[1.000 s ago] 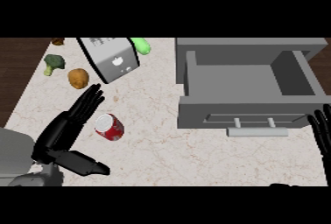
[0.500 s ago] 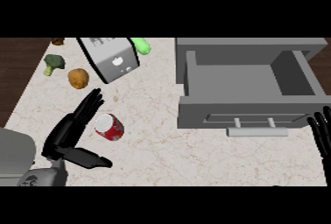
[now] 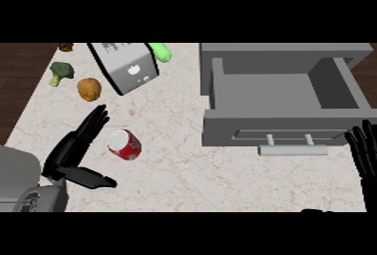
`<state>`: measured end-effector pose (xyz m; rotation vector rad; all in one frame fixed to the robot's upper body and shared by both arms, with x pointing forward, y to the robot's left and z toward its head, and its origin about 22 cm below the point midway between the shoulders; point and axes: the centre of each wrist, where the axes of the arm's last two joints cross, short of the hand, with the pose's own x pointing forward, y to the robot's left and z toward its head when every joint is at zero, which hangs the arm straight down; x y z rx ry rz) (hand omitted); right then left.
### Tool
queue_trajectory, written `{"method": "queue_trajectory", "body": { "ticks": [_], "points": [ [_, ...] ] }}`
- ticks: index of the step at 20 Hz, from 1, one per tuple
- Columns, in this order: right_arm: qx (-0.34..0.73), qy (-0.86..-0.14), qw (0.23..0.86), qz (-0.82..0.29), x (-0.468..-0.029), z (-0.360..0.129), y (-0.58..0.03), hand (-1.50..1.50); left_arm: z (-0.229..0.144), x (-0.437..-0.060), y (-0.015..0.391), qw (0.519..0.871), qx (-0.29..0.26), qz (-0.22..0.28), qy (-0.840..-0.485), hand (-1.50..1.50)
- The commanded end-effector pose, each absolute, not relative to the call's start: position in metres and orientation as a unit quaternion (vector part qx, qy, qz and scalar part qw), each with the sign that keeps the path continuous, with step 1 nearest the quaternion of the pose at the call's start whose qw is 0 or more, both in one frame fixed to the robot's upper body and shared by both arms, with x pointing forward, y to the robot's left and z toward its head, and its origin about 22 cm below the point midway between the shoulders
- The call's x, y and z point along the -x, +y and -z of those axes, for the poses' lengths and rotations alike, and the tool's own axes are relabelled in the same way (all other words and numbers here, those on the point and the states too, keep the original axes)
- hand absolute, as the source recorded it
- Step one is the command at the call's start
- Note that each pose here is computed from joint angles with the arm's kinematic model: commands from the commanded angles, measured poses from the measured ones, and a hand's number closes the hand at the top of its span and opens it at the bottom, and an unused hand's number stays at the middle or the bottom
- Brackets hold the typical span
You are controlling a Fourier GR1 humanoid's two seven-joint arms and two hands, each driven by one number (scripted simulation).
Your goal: Pick up the can, place it into the drawer and close the drawer
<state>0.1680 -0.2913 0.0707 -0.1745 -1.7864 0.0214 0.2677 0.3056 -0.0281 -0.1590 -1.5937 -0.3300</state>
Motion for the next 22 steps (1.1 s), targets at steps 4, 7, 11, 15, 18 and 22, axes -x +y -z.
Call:
{"method": "queue_trajectory", "body": {
  "ticks": [4,7,11,15,18,22],
  "points": [
    [0.074,-0.776,0.626,-0.011,-0.146,-0.065,-0.298,-1.50,0.048,-0.267,0.318,0.693,0.055,0.142,-0.704,-1.50],
    [0.077,-0.782,0.619,0.002,-0.156,-0.073,-0.286,-1.50,0.058,-0.276,0.310,0.692,0.065,0.143,-0.704,-1.50],
    [0.085,-0.785,0.614,-0.001,-0.172,-0.072,-0.298,-1.50,0.063,-0.270,0.319,0.707,0.085,0.147,-0.687,-1.50],
    [0.079,-0.788,0.611,-0.012,-0.169,-0.076,-0.296,-1.50,0.093,-0.259,0.322,0.703,0.058,0.136,-0.696,-1.50],
    [0.081,-0.787,0.611,-0.016,-0.153,-0.070,-0.309,-1.50,0.093,-0.265,0.333,0.724,0.058,0.120,-0.677,-1.50],
    [0.072,-0.781,0.620,-0.004,-0.165,-0.100,-0.289,-1.50,0.086,-0.283,0.337,0.713,0.069,0.128,-0.686,-1.50]
  ]
}}
